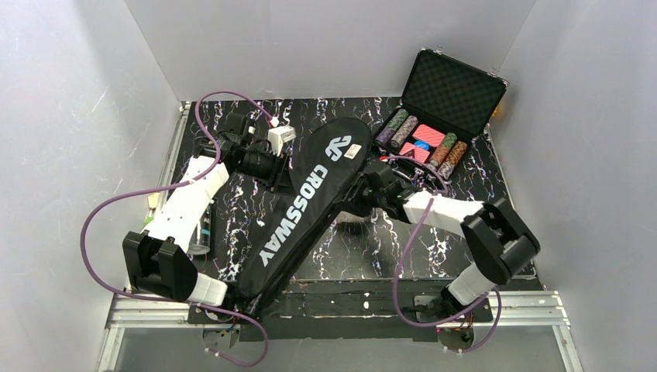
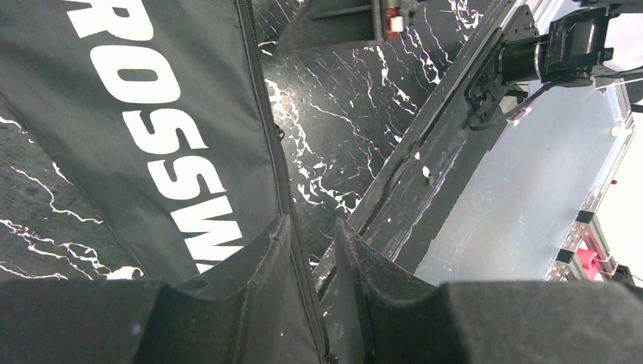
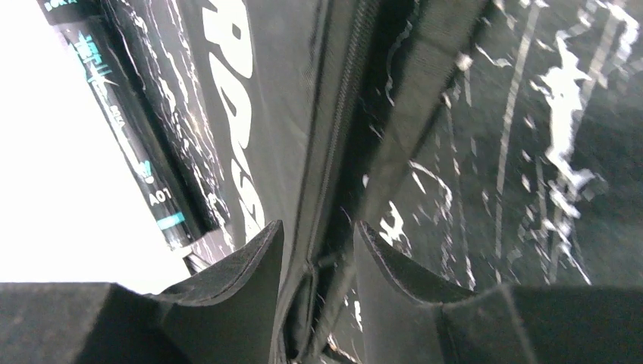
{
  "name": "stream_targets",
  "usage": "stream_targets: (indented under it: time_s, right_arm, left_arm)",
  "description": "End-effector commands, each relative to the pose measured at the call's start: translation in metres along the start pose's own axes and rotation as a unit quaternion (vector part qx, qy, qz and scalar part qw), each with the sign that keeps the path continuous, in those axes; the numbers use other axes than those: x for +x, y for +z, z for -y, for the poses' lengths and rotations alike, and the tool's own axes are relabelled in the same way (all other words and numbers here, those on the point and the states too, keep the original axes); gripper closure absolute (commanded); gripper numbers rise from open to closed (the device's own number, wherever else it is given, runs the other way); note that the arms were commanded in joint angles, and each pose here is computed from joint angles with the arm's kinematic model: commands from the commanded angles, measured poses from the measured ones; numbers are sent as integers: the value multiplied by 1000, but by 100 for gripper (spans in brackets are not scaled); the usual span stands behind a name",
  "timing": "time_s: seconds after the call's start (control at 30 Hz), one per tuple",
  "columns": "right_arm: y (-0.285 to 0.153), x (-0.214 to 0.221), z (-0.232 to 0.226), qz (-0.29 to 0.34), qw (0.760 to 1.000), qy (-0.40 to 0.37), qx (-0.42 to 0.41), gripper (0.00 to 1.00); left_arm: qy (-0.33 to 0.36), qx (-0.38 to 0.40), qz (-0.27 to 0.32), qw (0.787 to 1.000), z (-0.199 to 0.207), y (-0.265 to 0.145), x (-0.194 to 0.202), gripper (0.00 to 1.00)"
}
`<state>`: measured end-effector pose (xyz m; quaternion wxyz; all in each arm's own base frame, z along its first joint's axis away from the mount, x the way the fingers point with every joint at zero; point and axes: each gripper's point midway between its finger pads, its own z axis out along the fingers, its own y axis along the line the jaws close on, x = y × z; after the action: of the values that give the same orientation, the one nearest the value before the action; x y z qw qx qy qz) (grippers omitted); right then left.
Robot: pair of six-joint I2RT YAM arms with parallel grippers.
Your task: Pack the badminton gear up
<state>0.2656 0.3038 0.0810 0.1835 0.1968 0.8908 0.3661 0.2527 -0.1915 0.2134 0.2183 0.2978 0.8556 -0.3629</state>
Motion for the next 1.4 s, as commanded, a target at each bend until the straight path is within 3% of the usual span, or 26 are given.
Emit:
stream_targets:
  time_s: [0.0, 0.23, 0.33, 0.4, 0.5, 0.63, 0.8, 0.9, 1.0, 1.2, 1.27, 1.37]
  right_arm:
    - [23, -14, -33, 6, 999, 11, -46, 53]
    - [51, -13, -39, -13, 998, 32, -57, 54]
    - [53, -12, -44, -14, 997, 27, -70, 62]
    - [48, -15, -54, -12, 997, 10, -78, 77]
    - [31, -28, -76, -5, 997, -55, -56, 99]
    - [-3, -57, -122, 13, 980, -196, -28, 99]
    - [-43, -95, -190, 6, 935, -354, -18, 99]
    - [-59, -105, -201, -18, 913, -407, -4, 99]
    - [-62, -104, -195, -35, 888, -459, -2, 99]
    - [-70, -80, -161, -54, 852, -520, 15, 99]
    - [-68, -62, -152, -81, 840, -536, 20, 99]
    - [-58, -35, -134, -123, 808, -574, 53, 99]
  left_arm:
    - [28, -14, 21, 999, 4, -13, -7, 73]
    - [41, -24, 17, 999, 4, -18, -5, 68]
    - [48, -26, 16, 998, 4, -19, -3, 63]
    - [54, -29, 10, 998, 2, -19, -2, 59]
    - [71, -41, 5, 997, -1, -23, -4, 58]
    - [100, -38, 16, 994, 3, -29, -12, 58]
    - [135, -4, -9, 991, 4, -19, 13, 58]
    - [152, 11, -24, 988, 5, -15, 35, 59]
    - [194, 11, 4, 981, 16, -25, 33, 59]
    - [295, 7, 60, 954, 40, -53, 16, 59]
    - [356, 5, 76, 931, 46, -59, 14, 59]
    - [464, -15, 102, 880, 51, -69, 8, 59]
